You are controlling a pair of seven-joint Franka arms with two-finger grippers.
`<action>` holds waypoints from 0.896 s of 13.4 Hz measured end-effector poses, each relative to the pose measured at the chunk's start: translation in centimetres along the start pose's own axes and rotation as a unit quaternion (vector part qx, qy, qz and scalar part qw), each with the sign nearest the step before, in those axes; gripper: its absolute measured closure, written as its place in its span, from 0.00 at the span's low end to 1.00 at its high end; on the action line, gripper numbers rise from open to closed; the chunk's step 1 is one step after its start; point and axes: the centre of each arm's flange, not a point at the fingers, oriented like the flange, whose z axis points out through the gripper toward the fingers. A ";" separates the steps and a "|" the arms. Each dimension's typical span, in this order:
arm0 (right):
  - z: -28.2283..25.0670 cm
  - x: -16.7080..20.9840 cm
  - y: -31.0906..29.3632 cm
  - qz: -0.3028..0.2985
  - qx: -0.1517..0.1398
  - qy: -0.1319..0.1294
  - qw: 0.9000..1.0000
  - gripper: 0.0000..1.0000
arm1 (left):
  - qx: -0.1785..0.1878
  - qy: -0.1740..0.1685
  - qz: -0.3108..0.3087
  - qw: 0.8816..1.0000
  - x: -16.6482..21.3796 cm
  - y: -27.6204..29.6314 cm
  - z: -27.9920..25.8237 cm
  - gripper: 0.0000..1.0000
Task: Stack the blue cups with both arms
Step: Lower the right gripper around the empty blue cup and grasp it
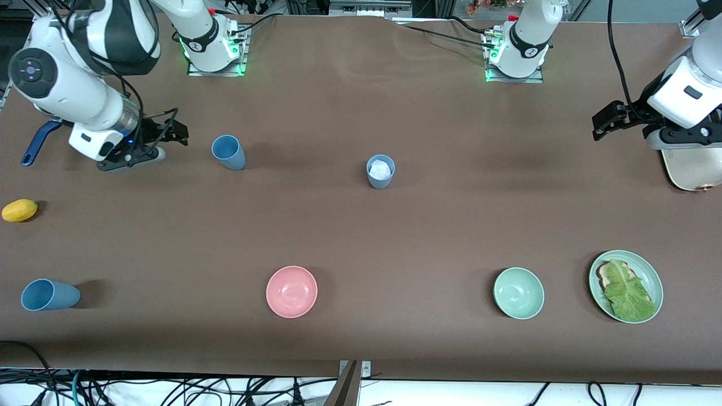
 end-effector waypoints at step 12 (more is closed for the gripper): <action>11.0 -2.3 -0.8 0.007 0.007 0.012 1.000 0.02 | 0.000 -0.004 0.006 1.000 0.6 0.7 0.0 0.00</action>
